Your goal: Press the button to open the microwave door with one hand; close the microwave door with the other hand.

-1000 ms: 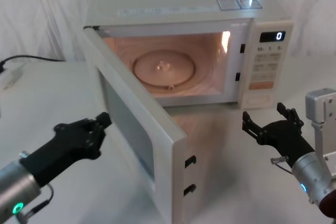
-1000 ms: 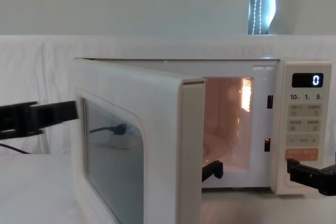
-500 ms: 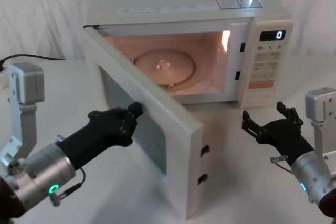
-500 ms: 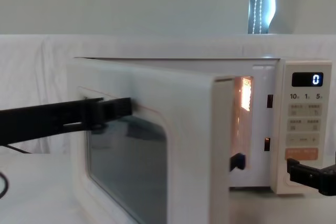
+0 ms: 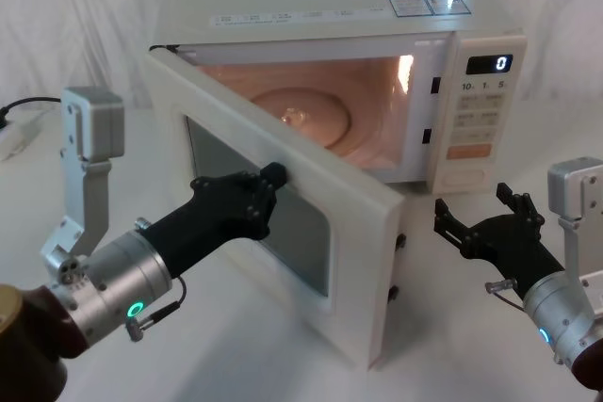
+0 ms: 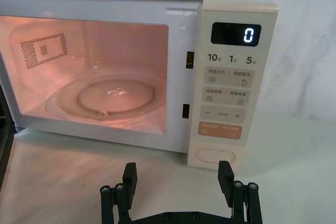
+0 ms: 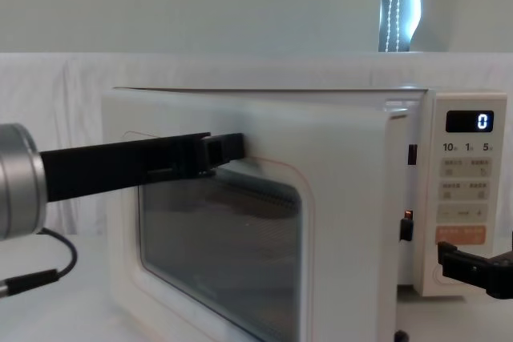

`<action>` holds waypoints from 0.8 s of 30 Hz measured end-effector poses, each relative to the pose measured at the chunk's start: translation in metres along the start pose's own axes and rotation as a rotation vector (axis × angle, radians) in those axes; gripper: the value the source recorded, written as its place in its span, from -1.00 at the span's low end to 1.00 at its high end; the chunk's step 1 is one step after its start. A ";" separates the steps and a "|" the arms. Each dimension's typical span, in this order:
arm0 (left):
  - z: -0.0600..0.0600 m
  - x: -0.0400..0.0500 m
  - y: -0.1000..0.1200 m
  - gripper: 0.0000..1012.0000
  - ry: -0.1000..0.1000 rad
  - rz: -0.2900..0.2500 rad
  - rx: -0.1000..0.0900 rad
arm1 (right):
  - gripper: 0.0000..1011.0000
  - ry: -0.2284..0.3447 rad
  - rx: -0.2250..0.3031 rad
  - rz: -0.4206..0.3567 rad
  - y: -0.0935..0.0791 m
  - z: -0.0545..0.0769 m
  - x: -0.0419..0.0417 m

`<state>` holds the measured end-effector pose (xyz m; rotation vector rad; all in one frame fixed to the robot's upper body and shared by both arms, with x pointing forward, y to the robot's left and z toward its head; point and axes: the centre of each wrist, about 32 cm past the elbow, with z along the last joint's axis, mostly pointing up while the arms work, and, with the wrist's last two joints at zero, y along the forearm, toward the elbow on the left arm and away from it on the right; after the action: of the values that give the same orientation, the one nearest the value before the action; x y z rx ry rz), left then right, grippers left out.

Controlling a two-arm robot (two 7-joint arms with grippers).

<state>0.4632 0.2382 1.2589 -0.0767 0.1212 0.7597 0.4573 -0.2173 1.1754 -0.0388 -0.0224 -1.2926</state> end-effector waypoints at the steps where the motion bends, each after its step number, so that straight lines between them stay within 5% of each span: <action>1: 0.000 0.0002 -0.003 -1.00 -0.002 0.003 -0.003 | 0.98 0.000 0.000 0.000 0.000 0.000 0.0000; 24: 0.001 0.0122 -0.048 -1.00 -0.013 0.022 -0.006 | 0.98 0.000 0.000 0.000 0.000 0.000 0.0000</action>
<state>0.5053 0.2118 1.2595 -0.0760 0.1078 0.7827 0.4573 -0.2173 1.1754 -0.0388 -0.0224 -1.2926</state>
